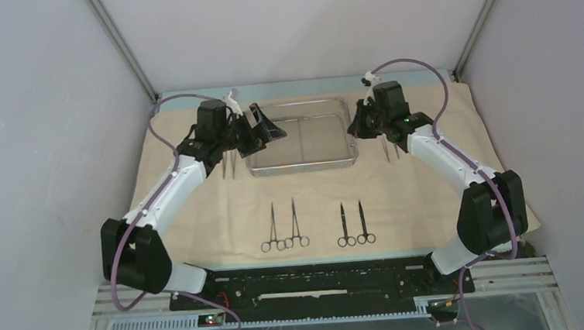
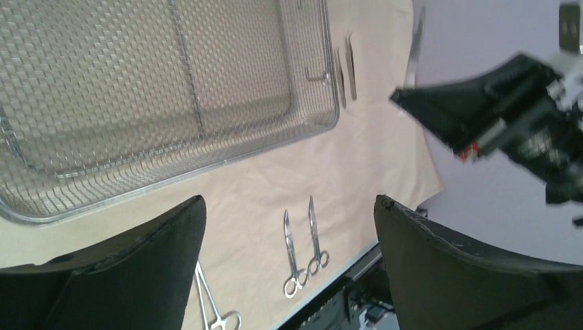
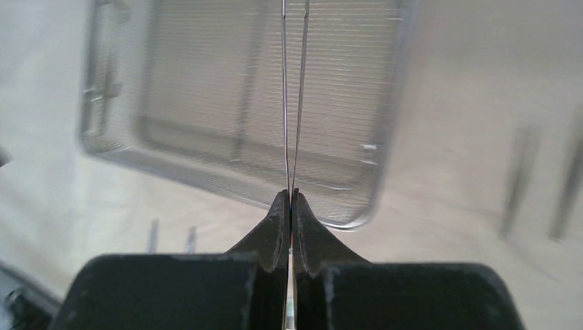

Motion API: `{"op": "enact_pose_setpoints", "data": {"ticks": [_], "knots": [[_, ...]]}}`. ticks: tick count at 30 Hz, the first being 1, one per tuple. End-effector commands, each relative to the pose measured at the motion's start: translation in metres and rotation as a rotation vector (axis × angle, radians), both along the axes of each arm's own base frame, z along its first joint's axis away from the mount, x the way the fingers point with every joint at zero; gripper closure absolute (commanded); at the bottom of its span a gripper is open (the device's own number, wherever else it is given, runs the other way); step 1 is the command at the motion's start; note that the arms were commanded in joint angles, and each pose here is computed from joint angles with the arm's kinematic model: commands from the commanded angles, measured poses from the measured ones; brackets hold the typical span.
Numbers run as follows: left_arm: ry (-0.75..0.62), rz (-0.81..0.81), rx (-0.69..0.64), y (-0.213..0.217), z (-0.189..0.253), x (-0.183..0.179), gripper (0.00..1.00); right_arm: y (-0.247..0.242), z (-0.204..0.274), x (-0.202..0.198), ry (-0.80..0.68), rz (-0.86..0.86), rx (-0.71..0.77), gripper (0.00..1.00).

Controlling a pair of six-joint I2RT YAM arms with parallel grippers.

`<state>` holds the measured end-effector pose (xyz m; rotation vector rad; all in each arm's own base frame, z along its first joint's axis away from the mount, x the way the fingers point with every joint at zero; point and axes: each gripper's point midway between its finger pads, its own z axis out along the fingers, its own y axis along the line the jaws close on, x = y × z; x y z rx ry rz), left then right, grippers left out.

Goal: Open and lay out the surgical kit
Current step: Place the medical item in the surgical kit.

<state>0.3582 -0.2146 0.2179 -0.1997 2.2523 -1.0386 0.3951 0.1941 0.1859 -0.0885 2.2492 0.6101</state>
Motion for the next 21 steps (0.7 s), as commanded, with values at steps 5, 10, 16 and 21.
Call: {"op": "enact_pose_setpoints", "data": {"ticks": [5, 10, 16, 21], "knots": [[-0.038, -0.107, 0.111, 0.001, -0.010, -0.052, 0.04, -0.123, -0.012, 0.016, -0.025, -0.205, -0.295, 1.00], [-0.058, -0.166, 0.097, -0.012, -0.005, -0.070, 0.04, -0.163, -0.021, 0.032, -0.035, -0.251, -0.319, 1.00], [-0.064, -0.196, 0.085, -0.020, -0.002, -0.080, 0.04, -0.196, -0.053, 0.044, 0.009, -0.255, -0.376, 1.00], [-0.068, -0.204, 0.077, -0.021, 0.001, -0.082, 0.04, -0.214, -0.087, 0.044, 0.087, -0.247, -0.388, 1.00]]}}
